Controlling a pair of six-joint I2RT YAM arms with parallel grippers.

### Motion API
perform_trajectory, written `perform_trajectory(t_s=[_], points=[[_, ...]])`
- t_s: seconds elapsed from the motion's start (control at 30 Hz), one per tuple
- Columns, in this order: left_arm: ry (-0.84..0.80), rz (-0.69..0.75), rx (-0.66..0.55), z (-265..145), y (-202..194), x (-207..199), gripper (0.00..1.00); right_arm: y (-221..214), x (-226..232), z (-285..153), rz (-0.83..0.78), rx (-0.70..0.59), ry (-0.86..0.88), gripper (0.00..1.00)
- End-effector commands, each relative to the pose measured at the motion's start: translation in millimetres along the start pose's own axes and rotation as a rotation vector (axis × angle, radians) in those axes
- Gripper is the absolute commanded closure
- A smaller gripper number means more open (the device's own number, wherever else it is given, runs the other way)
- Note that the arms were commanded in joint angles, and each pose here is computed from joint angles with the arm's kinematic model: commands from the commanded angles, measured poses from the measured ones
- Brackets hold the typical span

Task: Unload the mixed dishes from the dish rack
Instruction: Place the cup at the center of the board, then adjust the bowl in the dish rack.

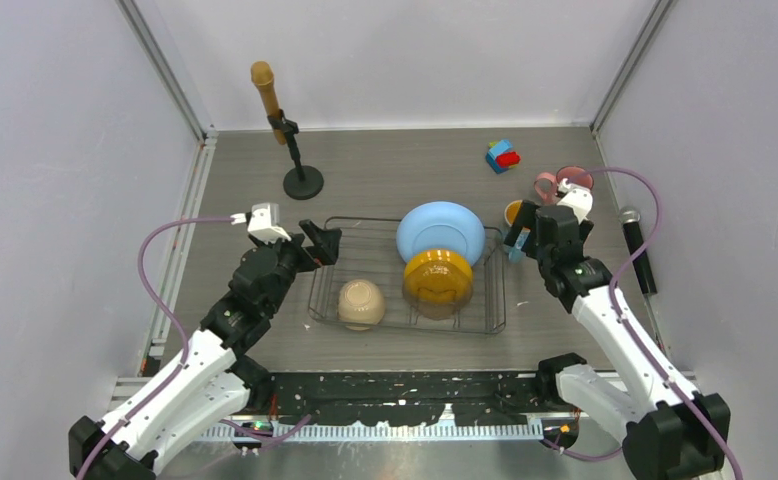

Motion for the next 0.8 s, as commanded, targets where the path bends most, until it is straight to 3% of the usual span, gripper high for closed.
perform_trajectory(t_s=[0.0, 0.2, 0.33, 0.5, 0.67, 0.77], points=[[0.013, -0.016, -0.024, -1.2, 8.0, 0.6, 0.00, 29.8, 3.2, -25.3, 0.070, -0.079, 0.024, 0.00], [-0.098, 0.035, 0.016, -3.0, 3.9, -14.5, 0.00, 59.0, 8.4, -59.4, 0.132, -0.193, 0.125, 0.00], [-0.248, 0.139, 0.118, -0.8, -4.7, -37.0, 0.00, 69.3, 32.6, -82.3, 0.126, -0.229, 0.339, 0.00], [-0.367, 0.197, 0.334, 10.3, -34.7, -55.7, 0.00, 65.7, 76.3, -110.5, 0.035, -0.145, 0.657, 0.00], [-0.544, 0.246, 0.488, 8.1, -57.6, -74.5, 0.00, 55.4, 96.1, -115.2, -0.006, -0.042, 0.775, 0.00], [-0.528, 0.268, 0.566, 8.6, -65.9, -71.4, 0.00, 48.3, 104.4, -116.7, -0.024, -0.002, 0.841, 0.00]])
Point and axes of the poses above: each gripper's point midway between its finger pads, its own z axis out along the fingers, its own x axis along the line the jaws close on, y = z × x, the point moved 3 cm from there along -z, back along the fingers, and after that the axes turned 10 degrees about z, right-handed, at the moved point
